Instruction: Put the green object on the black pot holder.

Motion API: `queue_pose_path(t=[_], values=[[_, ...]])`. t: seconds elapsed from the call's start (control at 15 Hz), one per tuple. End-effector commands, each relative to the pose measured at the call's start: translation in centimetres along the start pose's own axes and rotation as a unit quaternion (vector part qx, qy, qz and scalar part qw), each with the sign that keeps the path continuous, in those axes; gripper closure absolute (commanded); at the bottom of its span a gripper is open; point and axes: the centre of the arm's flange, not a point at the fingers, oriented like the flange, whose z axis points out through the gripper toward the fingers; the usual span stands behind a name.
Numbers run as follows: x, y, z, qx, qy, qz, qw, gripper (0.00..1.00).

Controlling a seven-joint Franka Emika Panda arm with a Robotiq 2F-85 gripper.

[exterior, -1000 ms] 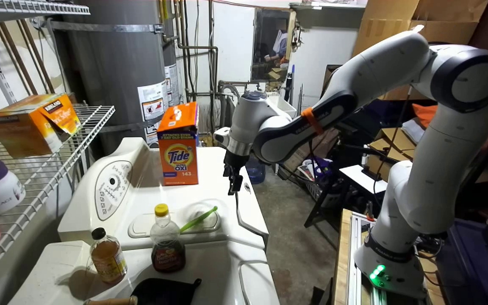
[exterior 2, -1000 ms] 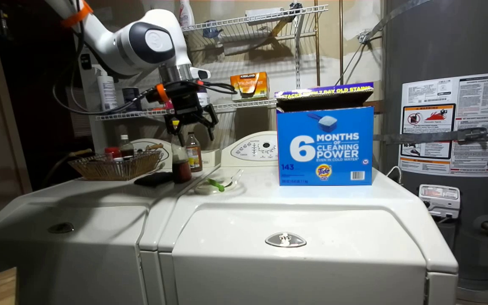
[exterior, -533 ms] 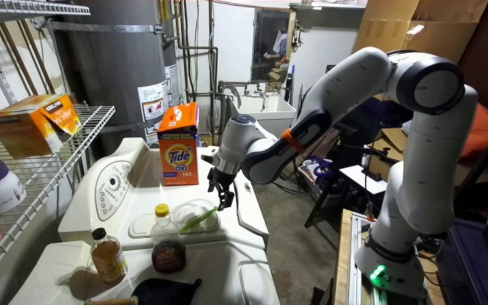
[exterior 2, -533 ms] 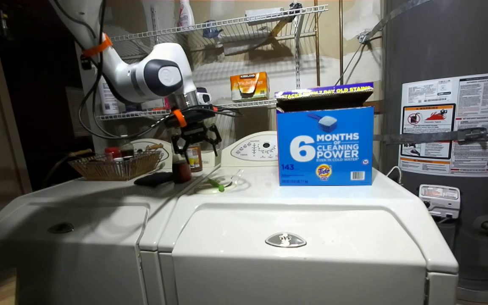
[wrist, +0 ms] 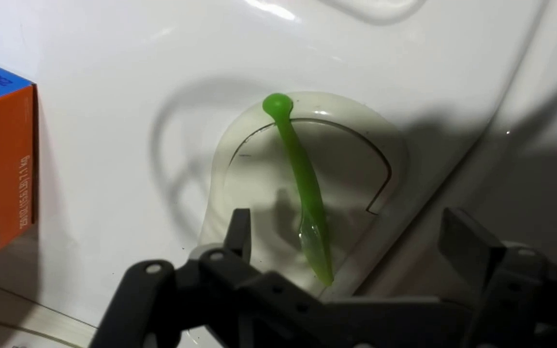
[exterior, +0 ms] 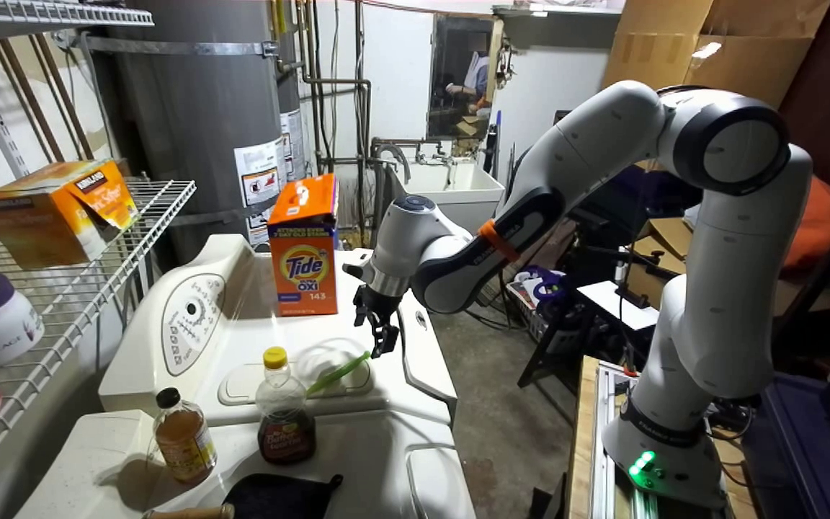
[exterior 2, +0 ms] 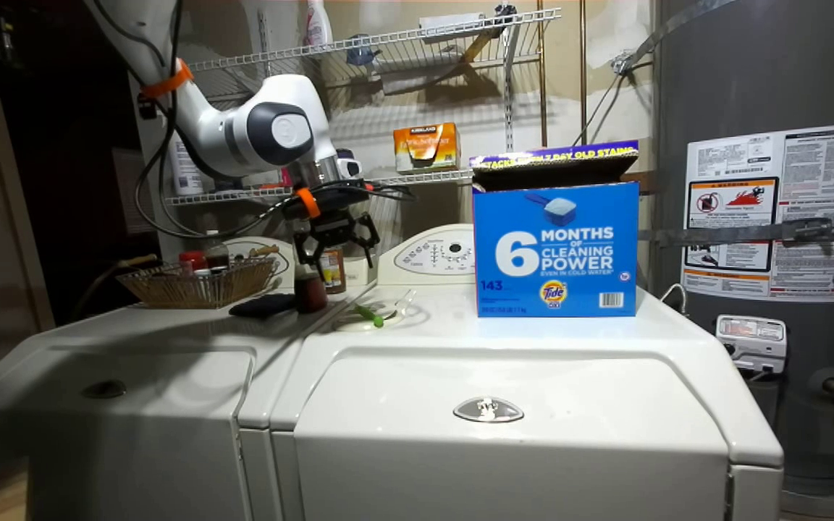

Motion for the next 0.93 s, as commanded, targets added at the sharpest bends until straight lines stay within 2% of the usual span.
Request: queue_pose_path(t=[0.0, 0.2, 0.53, 0.67, 0.73, 0.87], values=[[0.4, 0.8, 1.4, -0.003, -0.002, -0.031, 0.9995, 0.0], [0.7, 1.2, 3.1, -0.002, -0.012, -0.057, 0.9983, 0.0], [1.6, 2.1, 5.7, -0.002, -0.004, -0.092, 0.9957, 0.01], [1.9, 2.4, 6.4, -0.002, 0.001, -0.099, 0.9951, 0.17], [2.1, 2.5, 6.8, 0.001, 0.002, -0.104, 0.9946, 0.28], [2.4, 2.5, 7.5, 0.006, 0.001, -0.11, 0.994, 0.39]])
